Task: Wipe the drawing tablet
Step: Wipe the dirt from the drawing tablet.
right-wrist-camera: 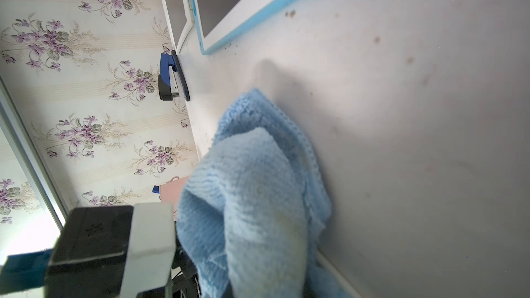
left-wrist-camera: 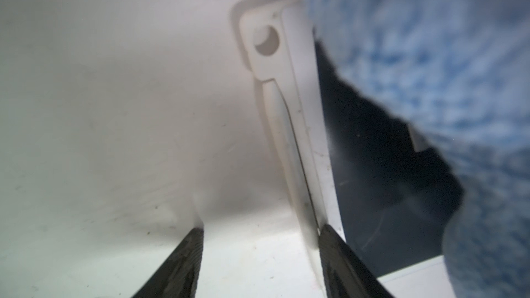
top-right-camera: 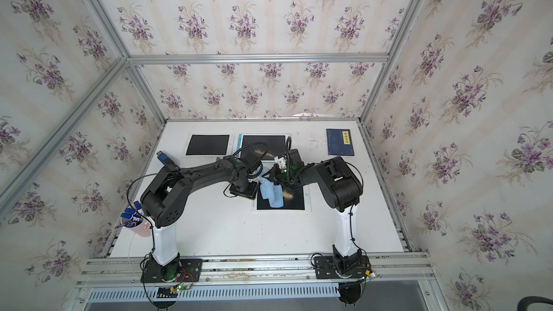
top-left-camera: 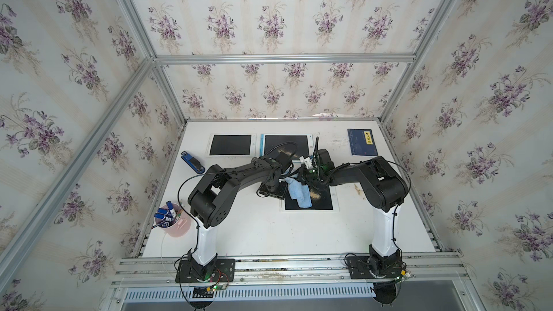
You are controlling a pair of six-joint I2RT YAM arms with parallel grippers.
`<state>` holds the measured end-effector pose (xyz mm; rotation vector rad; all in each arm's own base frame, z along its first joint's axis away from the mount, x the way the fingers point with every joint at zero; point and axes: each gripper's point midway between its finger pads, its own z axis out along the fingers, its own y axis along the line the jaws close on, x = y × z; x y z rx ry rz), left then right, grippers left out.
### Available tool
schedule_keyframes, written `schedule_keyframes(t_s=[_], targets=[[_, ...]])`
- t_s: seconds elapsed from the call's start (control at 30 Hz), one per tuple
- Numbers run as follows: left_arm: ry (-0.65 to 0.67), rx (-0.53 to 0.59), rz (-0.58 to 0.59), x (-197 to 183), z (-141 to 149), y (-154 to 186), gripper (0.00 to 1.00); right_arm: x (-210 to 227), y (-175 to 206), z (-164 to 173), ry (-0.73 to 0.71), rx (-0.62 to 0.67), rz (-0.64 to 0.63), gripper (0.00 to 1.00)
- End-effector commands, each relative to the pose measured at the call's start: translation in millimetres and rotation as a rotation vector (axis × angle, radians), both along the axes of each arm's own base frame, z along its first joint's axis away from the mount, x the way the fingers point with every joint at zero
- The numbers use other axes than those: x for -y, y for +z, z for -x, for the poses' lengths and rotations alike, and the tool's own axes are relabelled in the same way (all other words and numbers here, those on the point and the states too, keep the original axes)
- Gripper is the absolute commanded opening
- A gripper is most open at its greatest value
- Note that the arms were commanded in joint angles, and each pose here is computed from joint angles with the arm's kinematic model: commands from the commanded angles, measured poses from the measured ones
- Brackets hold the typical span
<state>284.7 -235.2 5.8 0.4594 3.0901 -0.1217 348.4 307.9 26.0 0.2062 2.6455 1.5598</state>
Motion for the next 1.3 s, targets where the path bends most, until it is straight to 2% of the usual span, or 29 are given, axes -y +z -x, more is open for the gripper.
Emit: schedule_keyframes(t_s=[0.0,0.13,0.33,0.5,0.63,0.73,0.87,0.97,1.27], targets=[[0.014,-0.081,0.004,-0.9,17.5,-7.4,0.60,-1.4,-0.7,4.4,0.011,-0.021,-0.022,0.00],[0.019,-0.082,0.056,14.5,14.6,2.7,0.48,-3.8,2.2,3.6,0.011,-0.027,-0.048,0.00],[-0.002,-0.116,0.053,29.4,17.0,-0.1,0.36,-7.4,12.3,3.1,0.001,-0.033,-0.100,0.00],[0.005,-0.119,0.016,24.1,20.1,-6.0,0.20,-10.0,30.9,8.9,-0.020,-0.053,-0.213,0.00],[0.007,-0.122,-0.012,17.0,24.2,-11.3,0.19,-14.7,35.7,16.6,-0.011,-0.086,-0.259,0.00],[0.006,-0.123,-0.034,11.8,26.1,-13.7,0.20,-19.8,25.8,22.9,0.018,-0.090,-0.193,0.00],[0.007,-0.119,-0.056,6.6,27.2,-16.1,0.20,-8.8,1.2,25.8,0.016,-0.062,0.023,0.00],[0.006,-0.121,-0.062,4.7,28.5,-19.1,0.20,1.4,-12.3,27.1,0.021,-0.047,0.118,0.00],[0.004,-0.130,-0.080,-1.1,33.1,-26.6,0.19,32.5,-53.2,43.6,0.003,-0.112,0.197,0.00]])
